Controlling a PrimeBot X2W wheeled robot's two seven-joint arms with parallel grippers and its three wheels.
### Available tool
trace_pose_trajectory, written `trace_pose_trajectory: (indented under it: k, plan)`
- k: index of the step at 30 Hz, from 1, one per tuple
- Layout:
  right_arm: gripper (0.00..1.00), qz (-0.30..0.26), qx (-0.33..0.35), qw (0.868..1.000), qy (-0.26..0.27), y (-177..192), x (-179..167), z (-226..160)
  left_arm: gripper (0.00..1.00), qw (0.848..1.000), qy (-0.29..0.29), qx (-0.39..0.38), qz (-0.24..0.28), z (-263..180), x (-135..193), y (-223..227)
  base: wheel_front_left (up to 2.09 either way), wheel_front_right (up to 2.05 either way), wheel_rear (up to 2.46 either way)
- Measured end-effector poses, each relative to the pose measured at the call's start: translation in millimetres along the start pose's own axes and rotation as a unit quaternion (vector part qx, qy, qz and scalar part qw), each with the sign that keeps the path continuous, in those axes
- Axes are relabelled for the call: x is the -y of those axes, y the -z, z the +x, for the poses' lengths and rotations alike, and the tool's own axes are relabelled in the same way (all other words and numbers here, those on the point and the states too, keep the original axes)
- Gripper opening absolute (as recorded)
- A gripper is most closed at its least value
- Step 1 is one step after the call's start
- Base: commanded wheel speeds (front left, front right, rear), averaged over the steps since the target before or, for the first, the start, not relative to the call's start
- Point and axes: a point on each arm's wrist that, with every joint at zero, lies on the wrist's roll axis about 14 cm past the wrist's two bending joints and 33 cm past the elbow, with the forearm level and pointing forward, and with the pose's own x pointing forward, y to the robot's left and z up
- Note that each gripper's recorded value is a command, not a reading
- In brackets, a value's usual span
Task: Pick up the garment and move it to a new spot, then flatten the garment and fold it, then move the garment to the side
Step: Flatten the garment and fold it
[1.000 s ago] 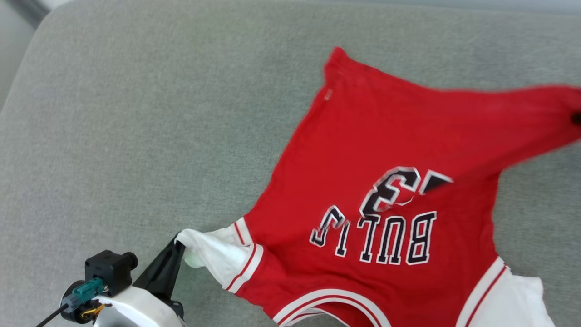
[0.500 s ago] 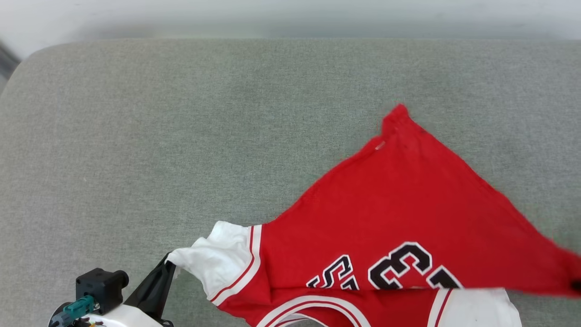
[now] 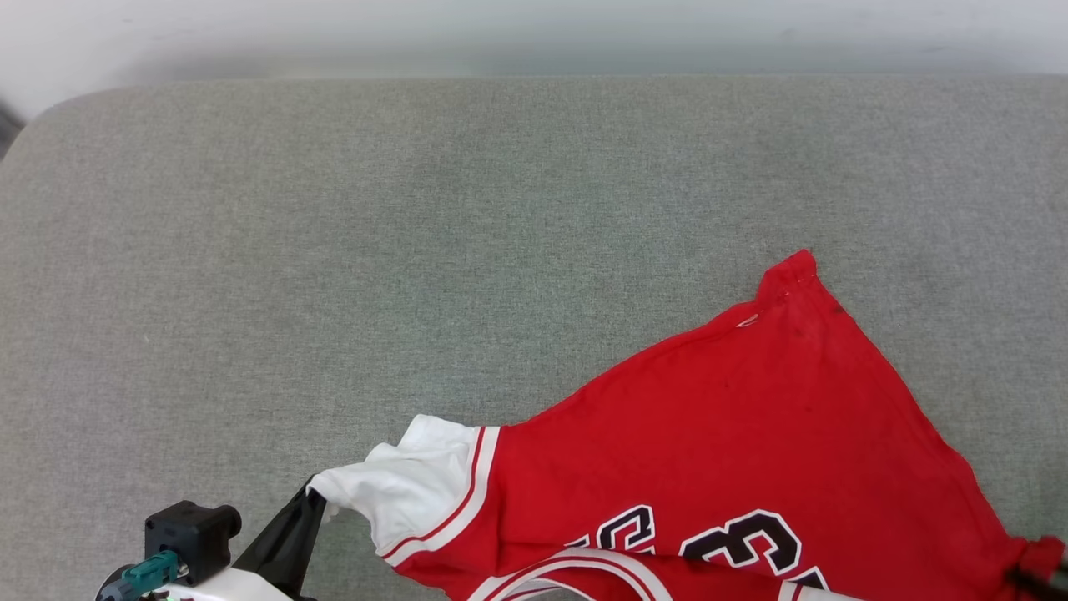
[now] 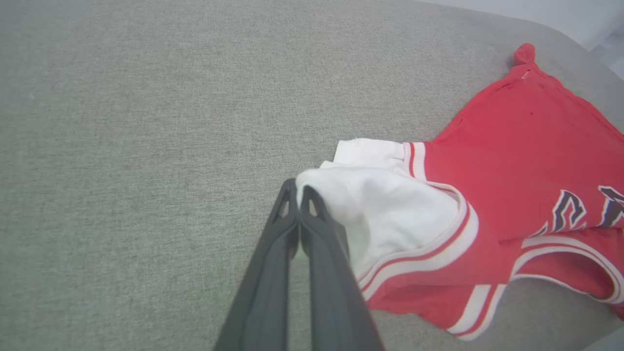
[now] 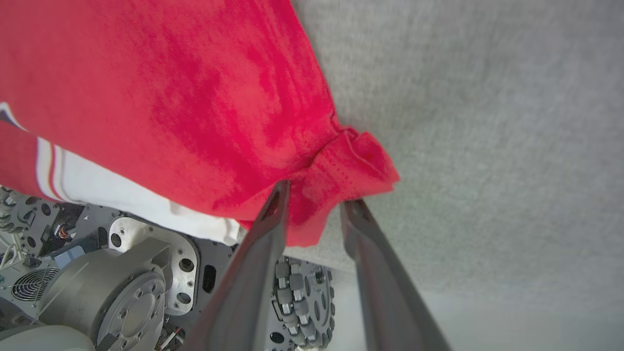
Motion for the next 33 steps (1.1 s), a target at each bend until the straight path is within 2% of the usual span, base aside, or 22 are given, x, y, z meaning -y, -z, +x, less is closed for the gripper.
trace_pose_trajectory:
  k: [3, 6, 10, 14, 19, 25, 30, 33]
  plan:
    - [1.00, -0.026, 0.083, 0.996, 0.010, -54.3, 1.3, -20.4, 0.00, 1.000, 0.001, 0.001, 0.001, -0.5, 0.7, -0.7, 0.00, 0.00, 0.00]
    - [1.00, -0.065, 0.148, 0.987, 0.016, -105.1, -5.1, -44.2, 0.00, 1.000, 0.001, 0.000, 0.000, -0.7, 0.7, 0.0, 0.00, 0.00, 0.00]
    - [1.00, -0.124, 0.188, 0.974, 0.024, -155.9, -17.8, -66.6, 0.00, 1.000, 0.003, 0.003, 0.002, 3.2, 1.5, -2.6, 0.00, 0.00, 0.00]
    - [1.00, -0.198, 0.150, 0.968, 0.037, -176.4, -31.3, -59.5, 0.00, 1.000, 0.003, 0.004, 0.003, 7.1, 0.3, -4.0, 0.00, 0.00, 0.00]
    - [1.00, -0.240, 0.110, 0.964, 0.034, -204.6, -48.9, -36.4, 0.00, 1.000, -0.003, 0.004, 0.004, 13.0, -4.5, -3.9, 0.00, 0.00, 0.00]
    - [1.00, -0.261, 0.072, 0.962, 0.027, -238.9, -69.0, 3.2, 0.00, 1.000, -0.006, 0.002, 0.005, 20.5, -7.9, -2.9, 0.00, 0.00, 0.00]
    - [1.00, -0.268, 0.034, 0.962, 0.024, -250.0, -75.7, 41.8, 0.00, 1.000, -0.015, -0.007, 0.000, 25.8, -13.0, 3.7, 0.00, 0.00, 0.00]
    - [1.00, -0.269, 0.000, 0.963, 0.015, -240.4, -77.9, 68.9, 0.00, 1.000, -0.019, -0.012, -0.002, 28.9, -15.8, 7.2, 0.00, 0.00, 0.00]
